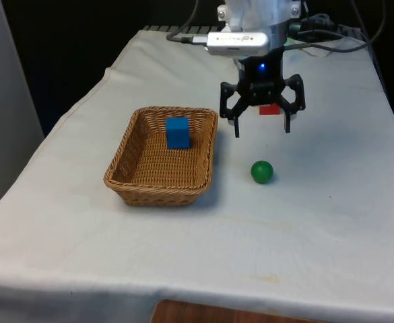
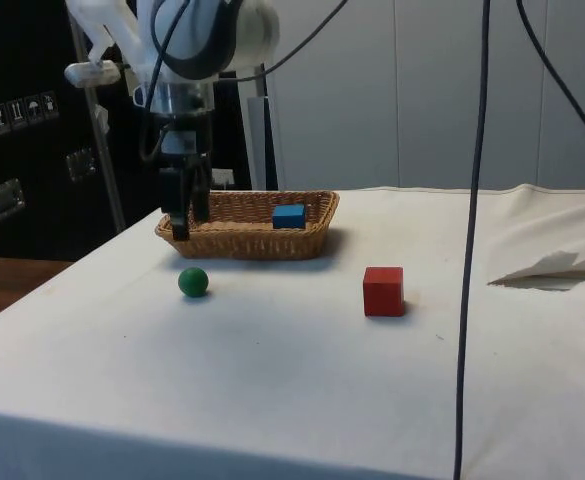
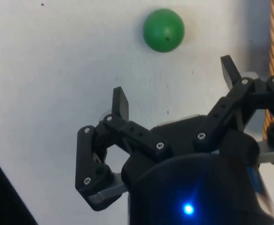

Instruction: Place all non-red objects into the basket.

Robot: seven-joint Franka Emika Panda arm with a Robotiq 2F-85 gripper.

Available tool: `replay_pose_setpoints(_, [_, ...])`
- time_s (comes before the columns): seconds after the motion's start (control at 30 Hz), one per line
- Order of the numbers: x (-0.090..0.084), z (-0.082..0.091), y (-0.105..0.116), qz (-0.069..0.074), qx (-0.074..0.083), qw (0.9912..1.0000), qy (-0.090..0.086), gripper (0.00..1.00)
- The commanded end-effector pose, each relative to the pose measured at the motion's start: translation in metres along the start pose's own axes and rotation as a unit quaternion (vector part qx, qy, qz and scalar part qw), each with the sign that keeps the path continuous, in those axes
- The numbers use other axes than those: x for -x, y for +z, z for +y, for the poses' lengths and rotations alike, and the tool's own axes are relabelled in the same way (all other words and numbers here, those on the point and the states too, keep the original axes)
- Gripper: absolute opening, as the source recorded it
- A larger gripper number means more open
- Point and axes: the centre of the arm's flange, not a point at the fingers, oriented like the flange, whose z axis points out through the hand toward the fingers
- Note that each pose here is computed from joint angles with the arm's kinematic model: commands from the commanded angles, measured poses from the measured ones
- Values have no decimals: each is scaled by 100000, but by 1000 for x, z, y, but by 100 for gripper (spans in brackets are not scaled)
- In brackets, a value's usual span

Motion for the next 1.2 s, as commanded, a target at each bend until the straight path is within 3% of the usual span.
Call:
replay_pose_setpoints(0.0, [-1,-2,1,-57,158,100000,20,100])
replay_pose_setpoints(0.17, [-9,-9,10,-808,1393,99987,243,100])
replay_pose_setpoints(0.33, [-11,-10,15,-836,1520,99984,365,100])
replay_pose_setpoints(0.6, [-10,-11,21,-955,1260,99987,146,100])
replay_pose_setpoints(1.17, [-14,-13,57,-1271,-40,99988,921,100])
